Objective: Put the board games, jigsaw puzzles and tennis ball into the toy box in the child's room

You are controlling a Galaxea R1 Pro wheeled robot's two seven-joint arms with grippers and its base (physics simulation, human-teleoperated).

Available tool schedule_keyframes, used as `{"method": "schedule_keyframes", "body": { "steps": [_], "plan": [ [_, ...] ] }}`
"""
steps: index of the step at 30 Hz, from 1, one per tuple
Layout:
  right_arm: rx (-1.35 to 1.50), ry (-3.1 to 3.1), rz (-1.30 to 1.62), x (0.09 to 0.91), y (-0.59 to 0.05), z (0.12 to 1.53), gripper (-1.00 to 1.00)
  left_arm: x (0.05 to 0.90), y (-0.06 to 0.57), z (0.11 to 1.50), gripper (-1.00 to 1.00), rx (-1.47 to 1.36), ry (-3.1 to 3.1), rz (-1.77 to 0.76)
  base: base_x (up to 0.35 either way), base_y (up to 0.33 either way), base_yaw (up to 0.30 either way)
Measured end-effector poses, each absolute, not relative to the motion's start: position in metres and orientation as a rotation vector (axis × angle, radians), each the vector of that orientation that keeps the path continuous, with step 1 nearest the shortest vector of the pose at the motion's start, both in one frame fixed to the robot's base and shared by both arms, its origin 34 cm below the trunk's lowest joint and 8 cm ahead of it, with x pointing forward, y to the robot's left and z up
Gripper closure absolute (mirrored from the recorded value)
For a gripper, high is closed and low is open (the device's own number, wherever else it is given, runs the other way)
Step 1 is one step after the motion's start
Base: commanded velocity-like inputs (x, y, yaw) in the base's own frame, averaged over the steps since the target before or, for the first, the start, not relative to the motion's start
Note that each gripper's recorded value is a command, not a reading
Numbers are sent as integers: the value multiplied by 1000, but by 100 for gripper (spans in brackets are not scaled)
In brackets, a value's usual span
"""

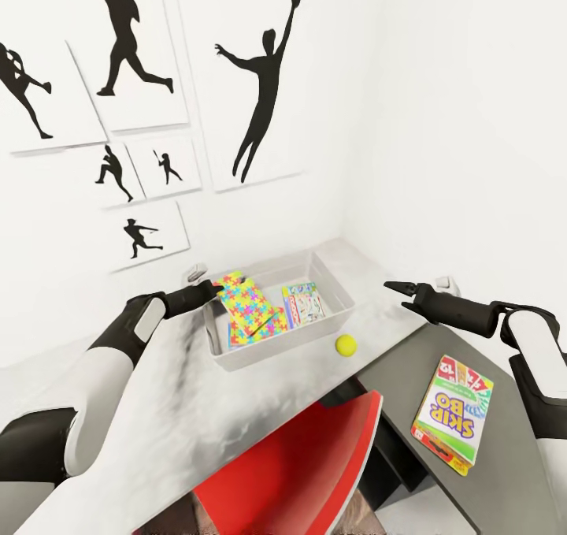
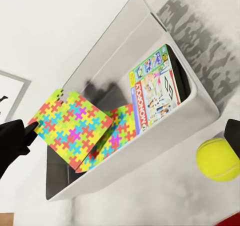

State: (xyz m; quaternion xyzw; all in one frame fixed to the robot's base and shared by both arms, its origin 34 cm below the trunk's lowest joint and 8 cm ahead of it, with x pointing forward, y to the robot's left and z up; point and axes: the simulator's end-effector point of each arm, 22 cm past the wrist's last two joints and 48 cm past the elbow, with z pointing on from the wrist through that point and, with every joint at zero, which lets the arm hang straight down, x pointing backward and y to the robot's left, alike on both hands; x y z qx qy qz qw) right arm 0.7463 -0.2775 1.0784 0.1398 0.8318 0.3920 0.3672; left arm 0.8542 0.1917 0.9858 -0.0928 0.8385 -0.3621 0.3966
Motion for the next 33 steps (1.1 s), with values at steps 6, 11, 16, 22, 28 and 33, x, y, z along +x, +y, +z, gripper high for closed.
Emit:
{"method": "schedule_keyframes", "body": {
  "steps": [6,11,16,22,28,33],
  "plan": [
    [365,2145,1007,747,-278,1072,-100,857,194,985,100,-232,2118,-909,0,0,0],
    [370,2152,1007,747,-278,1067,-100,859,195,982,100,-238,2113,-911,0,0,0],
    [374,2158,1008,748,-278,1063,-100,860,195,979,100,-253,2109,-922,0,0,0],
    [380,2167,1008,748,-278,1057,-100,860,195,975,100,-271,2107,-937,0,0,0],
    [385,2176,1007,749,-278,1050,-100,861,195,973,100,-271,2101,-948,0,0,0],
    [388,2181,1006,749,-278,1047,-100,863,194,973,100,-266,2097,-950,0,0,0]
  ]
}}
